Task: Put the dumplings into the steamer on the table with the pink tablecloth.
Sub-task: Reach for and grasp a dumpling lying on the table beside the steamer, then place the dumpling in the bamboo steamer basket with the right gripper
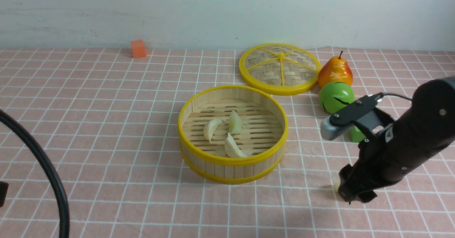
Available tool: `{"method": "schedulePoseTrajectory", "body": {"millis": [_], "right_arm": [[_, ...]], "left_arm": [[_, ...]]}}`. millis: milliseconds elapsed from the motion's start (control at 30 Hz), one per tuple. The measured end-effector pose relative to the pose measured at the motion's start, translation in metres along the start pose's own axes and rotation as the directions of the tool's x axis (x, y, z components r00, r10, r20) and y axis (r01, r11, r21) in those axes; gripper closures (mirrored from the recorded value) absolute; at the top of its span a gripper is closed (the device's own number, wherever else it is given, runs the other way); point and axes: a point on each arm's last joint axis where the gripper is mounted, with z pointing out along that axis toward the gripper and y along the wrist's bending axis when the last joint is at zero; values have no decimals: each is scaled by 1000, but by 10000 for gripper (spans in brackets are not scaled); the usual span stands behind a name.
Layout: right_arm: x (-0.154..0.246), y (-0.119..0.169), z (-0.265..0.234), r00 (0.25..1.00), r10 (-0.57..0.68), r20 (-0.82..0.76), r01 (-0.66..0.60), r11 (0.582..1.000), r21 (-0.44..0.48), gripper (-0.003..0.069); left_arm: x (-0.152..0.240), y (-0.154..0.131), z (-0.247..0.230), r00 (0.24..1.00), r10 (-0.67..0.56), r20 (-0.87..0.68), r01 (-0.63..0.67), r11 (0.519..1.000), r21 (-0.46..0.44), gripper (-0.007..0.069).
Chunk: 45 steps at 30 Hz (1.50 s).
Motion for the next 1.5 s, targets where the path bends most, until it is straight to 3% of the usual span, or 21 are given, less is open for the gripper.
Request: {"method": "schedulePoseTrajectory", "body": {"millis": [367, 467, 567, 600, 833, 1133, 1233, 1500], "right_arm": [[-4, -12, 63, 993, -113, -41, 116, 991, 72, 156], [-7, -13, 64, 992, -121, -32, 123, 989, 79, 237], [-13, -15, 63, 992, -121, -37, 123, 989, 82, 417], [-17, -16, 60, 993, -116, -39, 119, 990, 82, 435], [-48, -16, 32, 995, -90, -53, 93, 994, 61, 426], [-125, 21, -14, 973, 17, 232, 9, 994, -109, 426], [-147, 23, -1, 954, 48, 296, -10, 991, -130, 426], [-164, 21, 70, 968, 101, 231, -65, 985, -160, 426]], "left_arm": [[0, 0, 0, 1000, 0, 0, 0, 1000, 0, 638], [0, 0, 0, 1000, 0, 0, 0, 1000, 1, 638], [0, -1, 0, 1000, -3, -2, 4, 1000, 8, 638], [0, -1, 0, 1000, -4, -2, 4, 1000, 10, 638], [0, -1, 0, 1000, -5, -2, 5, 1000, 11, 636], [-1, -1, 0, 1000, -6, 16, 6, 1000, 16, 629], [-1, -1, 0, 1000, -6, 16, 6, 1000, 16, 627], [13, 3, 11, 1000, 4, -19, -4, 1000, -9, 624]]}}
